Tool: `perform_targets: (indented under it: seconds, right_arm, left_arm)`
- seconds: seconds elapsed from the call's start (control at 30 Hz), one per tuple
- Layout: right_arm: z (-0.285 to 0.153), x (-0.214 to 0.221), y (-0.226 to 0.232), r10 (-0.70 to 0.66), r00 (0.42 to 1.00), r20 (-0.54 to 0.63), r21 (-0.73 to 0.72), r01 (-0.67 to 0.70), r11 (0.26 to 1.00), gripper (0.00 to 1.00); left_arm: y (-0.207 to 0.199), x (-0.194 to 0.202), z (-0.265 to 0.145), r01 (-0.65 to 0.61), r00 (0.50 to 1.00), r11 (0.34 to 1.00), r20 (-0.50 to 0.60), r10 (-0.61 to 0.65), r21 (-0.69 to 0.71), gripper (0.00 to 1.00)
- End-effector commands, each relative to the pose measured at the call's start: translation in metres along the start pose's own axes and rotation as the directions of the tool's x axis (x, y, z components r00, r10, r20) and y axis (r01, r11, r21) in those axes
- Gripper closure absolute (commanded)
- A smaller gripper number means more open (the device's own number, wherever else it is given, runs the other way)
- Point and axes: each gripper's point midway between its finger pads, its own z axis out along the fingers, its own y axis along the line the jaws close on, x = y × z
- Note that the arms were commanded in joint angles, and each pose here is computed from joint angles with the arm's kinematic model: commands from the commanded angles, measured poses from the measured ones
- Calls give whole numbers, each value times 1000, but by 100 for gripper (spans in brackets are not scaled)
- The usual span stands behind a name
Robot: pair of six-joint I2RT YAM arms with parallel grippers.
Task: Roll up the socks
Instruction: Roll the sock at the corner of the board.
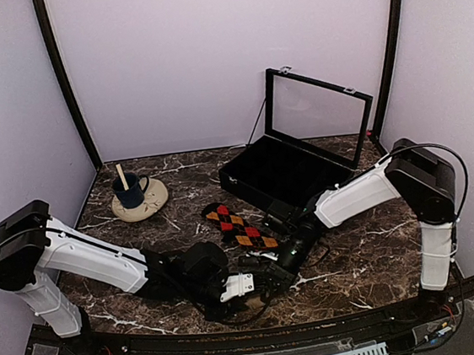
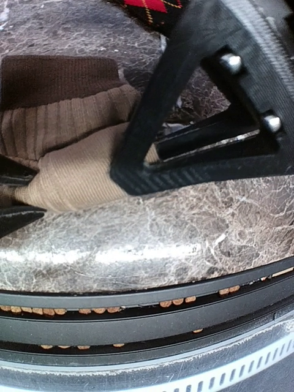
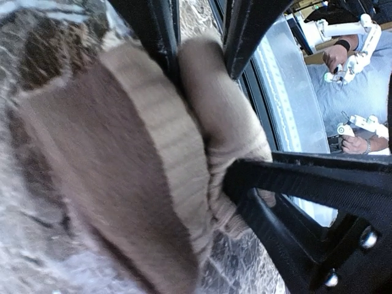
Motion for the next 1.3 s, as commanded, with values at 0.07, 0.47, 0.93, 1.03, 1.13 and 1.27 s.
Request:
perform_targets:
  seconds: [0.07, 0.47, 0.93, 1.03, 1.13, 1.27]
  right_arm:
    - [-17, -9, -14, 28, 996, 84, 48, -33, 998, 74]
    - [-45, -6, -15, 10, 982, 187, 126, -34, 991, 73]
    - [-87, 5, -23, -255, 923, 290, 506, 78, 859, 74]
    - [-83, 8, -16, -337, 909, 245, 575, 144, 805, 74]
    - [-75, 8, -3, -411, 887, 210, 620, 204, 757, 74]
    - [-64, 6, 7, -474, 869, 146, 666, 268, 696, 73]
  left_arm:
    - [-13, 38, -9, 111, 985, 991, -143, -99, 73, 100]
    - [1, 21, -12, 280, 953, 944, -166, -252, 175, 100]
    - [-10, 5, -16, 460, 888, 766, -247, -388, 450, 100]
    - [-7, 3, -15, 482, 876, 744, -259, -407, 463, 100]
    - [-3, 3, -14, 502, 865, 726, -265, -426, 470, 100]
    - [-1, 3, -12, 520, 854, 704, -274, -442, 484, 100]
